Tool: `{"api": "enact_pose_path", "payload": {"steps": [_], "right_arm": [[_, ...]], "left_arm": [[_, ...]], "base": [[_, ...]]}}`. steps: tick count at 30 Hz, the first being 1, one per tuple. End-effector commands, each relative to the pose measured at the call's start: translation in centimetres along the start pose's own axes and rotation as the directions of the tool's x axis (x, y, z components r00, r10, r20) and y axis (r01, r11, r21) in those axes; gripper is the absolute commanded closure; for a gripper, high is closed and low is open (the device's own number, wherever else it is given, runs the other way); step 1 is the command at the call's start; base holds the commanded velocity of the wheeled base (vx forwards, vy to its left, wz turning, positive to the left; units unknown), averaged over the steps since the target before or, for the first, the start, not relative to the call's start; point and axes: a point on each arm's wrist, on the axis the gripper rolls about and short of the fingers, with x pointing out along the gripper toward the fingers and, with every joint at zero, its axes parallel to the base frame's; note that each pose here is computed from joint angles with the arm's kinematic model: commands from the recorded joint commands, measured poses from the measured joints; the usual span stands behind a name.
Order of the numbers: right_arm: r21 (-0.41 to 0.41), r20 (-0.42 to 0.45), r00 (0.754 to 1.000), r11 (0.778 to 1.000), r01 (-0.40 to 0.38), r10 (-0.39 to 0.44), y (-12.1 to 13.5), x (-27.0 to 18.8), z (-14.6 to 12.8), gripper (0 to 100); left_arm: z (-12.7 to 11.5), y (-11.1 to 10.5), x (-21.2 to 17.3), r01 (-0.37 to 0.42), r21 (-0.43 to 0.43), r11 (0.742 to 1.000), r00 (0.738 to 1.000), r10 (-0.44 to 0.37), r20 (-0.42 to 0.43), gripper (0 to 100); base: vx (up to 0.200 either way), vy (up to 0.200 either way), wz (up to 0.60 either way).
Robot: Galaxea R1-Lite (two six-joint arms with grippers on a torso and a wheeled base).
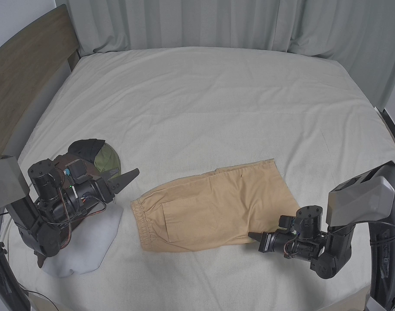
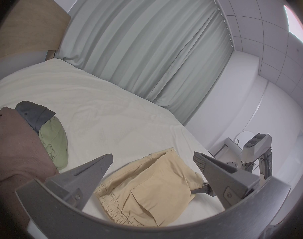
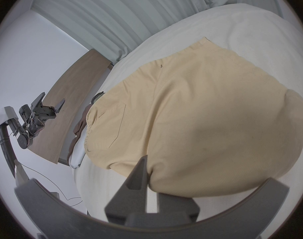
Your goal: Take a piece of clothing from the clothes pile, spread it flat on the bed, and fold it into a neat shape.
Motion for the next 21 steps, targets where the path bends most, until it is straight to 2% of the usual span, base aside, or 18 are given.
{"api": "enact_pose_path", "payload": {"steps": [1, 2, 5, 9, 10, 16, 21], "right_arm": [[0.003, -0.013, 1.000, 1.000, 0.005, -0.005, -0.1, 0.0, -0.4, 100], [0.003, -0.018, 1.000, 1.000, 0.006, -0.006, -0.1, 0.0, -0.5, 0], [0.004, -0.027, 1.000, 1.000, 0.002, -0.001, 0.1, -0.1, -0.7, 0], [0.004, -0.076, 0.997, 1.000, 0.008, -0.008, 0.4, -1.1, -1.7, 0], [0.002, -0.112, 0.994, 1.000, 0.009, -0.009, 0.7, -1.9, -2.4, 0], [-0.024, -0.195, 0.978, 0.997, -0.076, 0.070, 3.1, -4.0, -4.2, 0], [-0.040, -0.119, 0.983, 0.988, -0.146, 0.141, 4.8, -5.0, -2.3, 0]], "left_arm": [[-0.1, 0.0, 0.2, 0.005, -0.001, 1.000, 1.000, -0.005, -0.003, 0], [-0.3, -0.1, 0.0, 0.007, -0.007, 1.000, 1.000, -0.008, -0.013, 0], [-0.4, -0.1, 0.2, 0.007, -0.007, 1.000, 1.000, -0.007, -0.014, 0], [-0.3, -0.1, 0.2, 0.009, -0.019, 1.000, 1.000, -0.009, -0.012, 0], [-0.3, -0.2, 0.1, 0.010, -0.020, 1.000, 1.000, -0.010, -0.011, 0], [-0.2, -0.3, 0.1, 0.011, -0.016, 1.000, 1.000, -0.011, -0.007, 0], [0.0, -0.8, -0.2, 0.022, -0.014, 1.000, 1.000, -0.022, -0.006, 0]], "base": [[0.000, 0.000, 0.00], [0.000, 0.000, 0.00], [0.000, 0.000, 0.00], [0.000, 0.000, 0.00], [0.000, 0.000, 0.00], [0.000, 0.000, 0.00], [0.000, 0.000, 0.00]]}}
